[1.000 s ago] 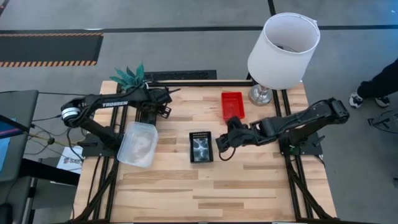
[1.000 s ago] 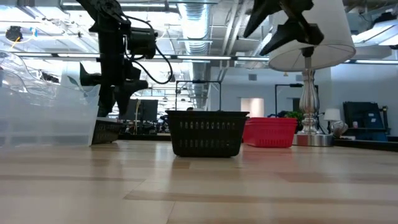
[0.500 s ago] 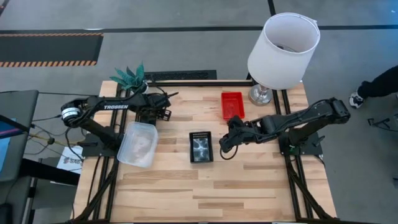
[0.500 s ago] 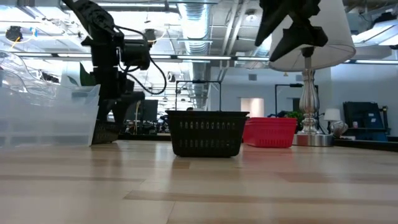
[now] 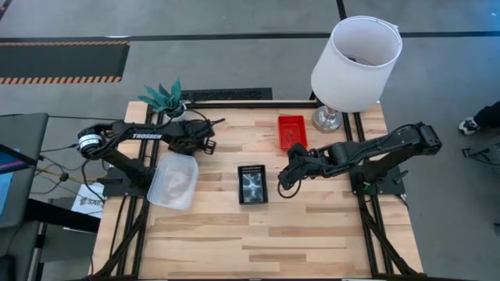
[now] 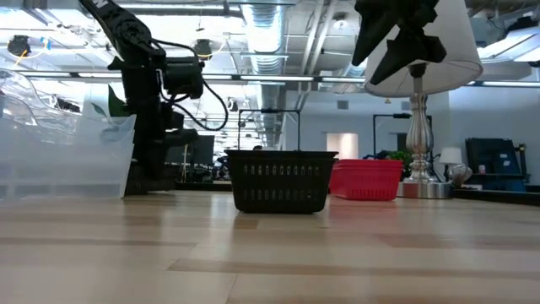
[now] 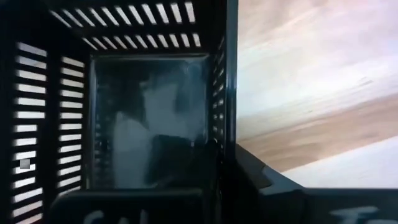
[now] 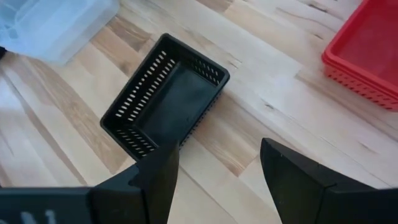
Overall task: Stack baskets by color
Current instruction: Stack the top black bin on the bottom black bin
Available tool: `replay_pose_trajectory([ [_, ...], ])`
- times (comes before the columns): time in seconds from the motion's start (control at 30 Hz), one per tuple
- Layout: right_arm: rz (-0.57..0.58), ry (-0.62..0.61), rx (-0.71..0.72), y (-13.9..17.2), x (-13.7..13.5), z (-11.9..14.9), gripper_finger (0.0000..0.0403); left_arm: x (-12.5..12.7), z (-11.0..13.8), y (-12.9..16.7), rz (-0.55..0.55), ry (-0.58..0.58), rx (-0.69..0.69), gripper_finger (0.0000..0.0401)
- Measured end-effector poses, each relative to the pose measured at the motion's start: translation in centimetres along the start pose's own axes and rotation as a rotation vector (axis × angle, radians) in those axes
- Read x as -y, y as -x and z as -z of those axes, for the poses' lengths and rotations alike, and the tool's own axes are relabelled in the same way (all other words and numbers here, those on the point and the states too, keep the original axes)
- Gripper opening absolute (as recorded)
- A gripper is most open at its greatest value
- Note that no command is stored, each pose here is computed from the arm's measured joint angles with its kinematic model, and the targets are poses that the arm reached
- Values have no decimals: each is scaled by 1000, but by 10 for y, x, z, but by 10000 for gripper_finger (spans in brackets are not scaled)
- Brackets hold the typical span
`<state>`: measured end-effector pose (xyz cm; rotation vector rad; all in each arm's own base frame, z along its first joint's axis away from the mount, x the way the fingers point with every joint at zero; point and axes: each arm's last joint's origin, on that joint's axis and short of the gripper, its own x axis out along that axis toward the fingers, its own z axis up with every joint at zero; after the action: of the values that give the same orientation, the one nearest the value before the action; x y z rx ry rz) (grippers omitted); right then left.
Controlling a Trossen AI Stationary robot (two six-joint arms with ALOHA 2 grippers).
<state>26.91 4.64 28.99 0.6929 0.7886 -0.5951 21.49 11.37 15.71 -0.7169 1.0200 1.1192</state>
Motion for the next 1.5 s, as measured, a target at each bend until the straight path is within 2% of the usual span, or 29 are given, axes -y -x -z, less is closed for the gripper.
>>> replay_pose_trajectory([
  [0.2, 6, 4, -3, 0, 1, 0, 245, 20, -17, 17, 104, -44, 95, 1],
  [0.4, 6, 9, -4, 0, 1, 0, 245, 57, -49, 66, 276, -222, 297, 0],
  [0.5, 8, 10, -5, 0, 1, 0, 245, 72, -61, 96, 360, -356, 377, 0],
  [0.63, 25, 19, -12, 0, 2, 1, 245, 90, -63, 131, 562, -662, 433, 0],
  [0.73, 28, 28, -14, 4, 5, 1, 245, 102, -51, 144, 732, -943, 457, 0],
  [0.8, 24, 31, -12, 11, 8, 0, 245, 107, -38, 147, 771, -1145, 473, 0],
  [0.93, 19, 8, -14, 34, 19, 2, 245, 116, -7, 153, 741, -1621, 562, 0],
  [1.07, -10, -17, 2, 57, 32, 0, 245, 127, 16, 162, 708, -1945, 700, 0],
  [1.13, -44, -44, 21, 67, 37, -2, 245, 135, 26, 156, 645, -2087, 719, 0],
  [1.17, -62, -65, 32, 72, 39, -3, 245, 136, 31, 151, 620, -2162, 687, 0],
  [1.3, -115, -135, 67, 85, 46, -8, 245, 145, 46, 128, 619, -2379, 580, 0],
  [1.37, -142, -162, 81, 90, 47, -9, 245, 147, 51, 120, 622, -2458, 538, 0],
  [1.5, -149, -171, 84, 92, 49, -9, 245, 154, 55, 110, 627, -2558, 552, 0],
])
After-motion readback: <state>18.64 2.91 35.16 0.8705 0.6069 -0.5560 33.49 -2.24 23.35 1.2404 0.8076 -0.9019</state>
